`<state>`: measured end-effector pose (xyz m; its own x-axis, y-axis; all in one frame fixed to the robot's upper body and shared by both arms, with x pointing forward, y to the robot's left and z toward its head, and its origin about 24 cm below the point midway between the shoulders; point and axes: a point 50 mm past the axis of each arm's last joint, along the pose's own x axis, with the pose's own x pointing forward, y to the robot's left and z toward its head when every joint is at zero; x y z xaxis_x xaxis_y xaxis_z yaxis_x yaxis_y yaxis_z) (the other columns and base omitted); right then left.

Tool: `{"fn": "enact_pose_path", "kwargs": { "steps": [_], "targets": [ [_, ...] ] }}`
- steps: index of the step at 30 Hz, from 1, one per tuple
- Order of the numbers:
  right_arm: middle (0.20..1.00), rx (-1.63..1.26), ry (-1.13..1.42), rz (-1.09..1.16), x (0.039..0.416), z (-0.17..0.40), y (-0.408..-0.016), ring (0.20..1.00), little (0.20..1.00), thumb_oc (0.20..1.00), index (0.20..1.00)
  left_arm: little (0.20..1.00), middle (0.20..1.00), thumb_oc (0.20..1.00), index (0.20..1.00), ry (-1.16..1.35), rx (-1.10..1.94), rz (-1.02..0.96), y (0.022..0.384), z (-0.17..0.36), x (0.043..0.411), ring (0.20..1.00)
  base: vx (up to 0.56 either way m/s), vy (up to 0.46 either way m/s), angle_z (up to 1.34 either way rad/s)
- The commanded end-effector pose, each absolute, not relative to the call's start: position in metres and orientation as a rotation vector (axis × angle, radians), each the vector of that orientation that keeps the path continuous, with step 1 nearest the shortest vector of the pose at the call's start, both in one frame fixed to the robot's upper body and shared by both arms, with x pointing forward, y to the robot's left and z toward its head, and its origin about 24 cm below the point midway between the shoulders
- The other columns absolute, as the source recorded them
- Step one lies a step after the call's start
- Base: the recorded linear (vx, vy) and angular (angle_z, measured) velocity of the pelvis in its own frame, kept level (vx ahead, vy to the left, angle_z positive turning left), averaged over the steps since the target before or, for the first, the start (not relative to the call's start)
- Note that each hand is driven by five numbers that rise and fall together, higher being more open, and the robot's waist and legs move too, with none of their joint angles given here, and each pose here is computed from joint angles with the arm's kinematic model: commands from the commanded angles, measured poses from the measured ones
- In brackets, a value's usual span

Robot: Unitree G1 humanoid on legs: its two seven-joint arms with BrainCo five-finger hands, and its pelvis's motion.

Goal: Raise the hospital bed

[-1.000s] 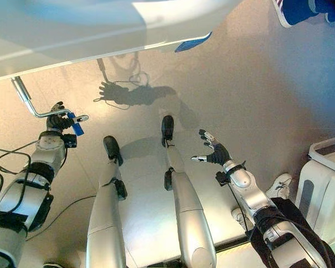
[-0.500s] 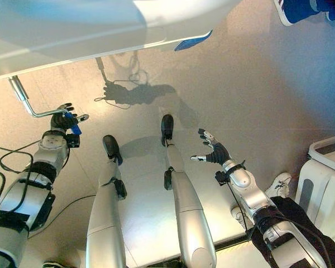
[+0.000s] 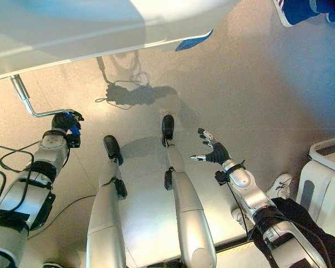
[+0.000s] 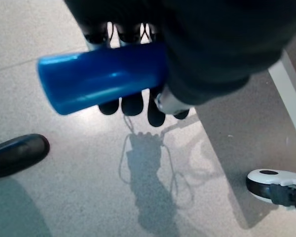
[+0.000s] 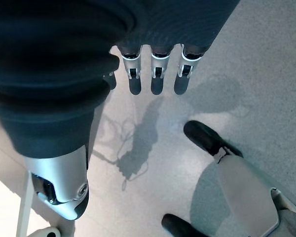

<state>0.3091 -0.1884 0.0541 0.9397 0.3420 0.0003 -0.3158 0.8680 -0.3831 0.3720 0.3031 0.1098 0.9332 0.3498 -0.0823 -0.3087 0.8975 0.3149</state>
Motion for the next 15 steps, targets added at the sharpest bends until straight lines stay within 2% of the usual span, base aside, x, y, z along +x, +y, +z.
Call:
{"fn": "enact_pose_path", "kwargs": {
  "steps": [1, 7, 15],
  "targets": [
    [1.0, -0.352, -0.134, 0.363, 0.307, 0.068, -0.186, 1.0, 1.0, 1.0, 1.0, 0.2, 0.2, 0.2, 0.2, 0.121, 0.304, 0.342, 0.308, 0.115, 0.372, 0.2, 0.0, 0.0, 0.0],
    [1.0, -0.352, -0.129, 0.366, 0.306, 0.066, -0.185, 1.0, 1.0, 1.0, 1.0, 0.2, 0.2, 0.2, 0.2, 0.117, 0.301, 0.323, 0.303, 0.115, 0.373, 0.2, 0.0, 0.0, 0.0],
    [1.0, -0.352, -0.117, 0.374, 0.304, 0.063, -0.185, 1.0, 1.0, 1.0, 1.0, 0.2, 0.2, 0.2, 0.2, 0.022, 0.306, 0.237, 0.277, 0.131, 0.386, 0.2, 0.0, 0.0, 0.0]
  ]
}}
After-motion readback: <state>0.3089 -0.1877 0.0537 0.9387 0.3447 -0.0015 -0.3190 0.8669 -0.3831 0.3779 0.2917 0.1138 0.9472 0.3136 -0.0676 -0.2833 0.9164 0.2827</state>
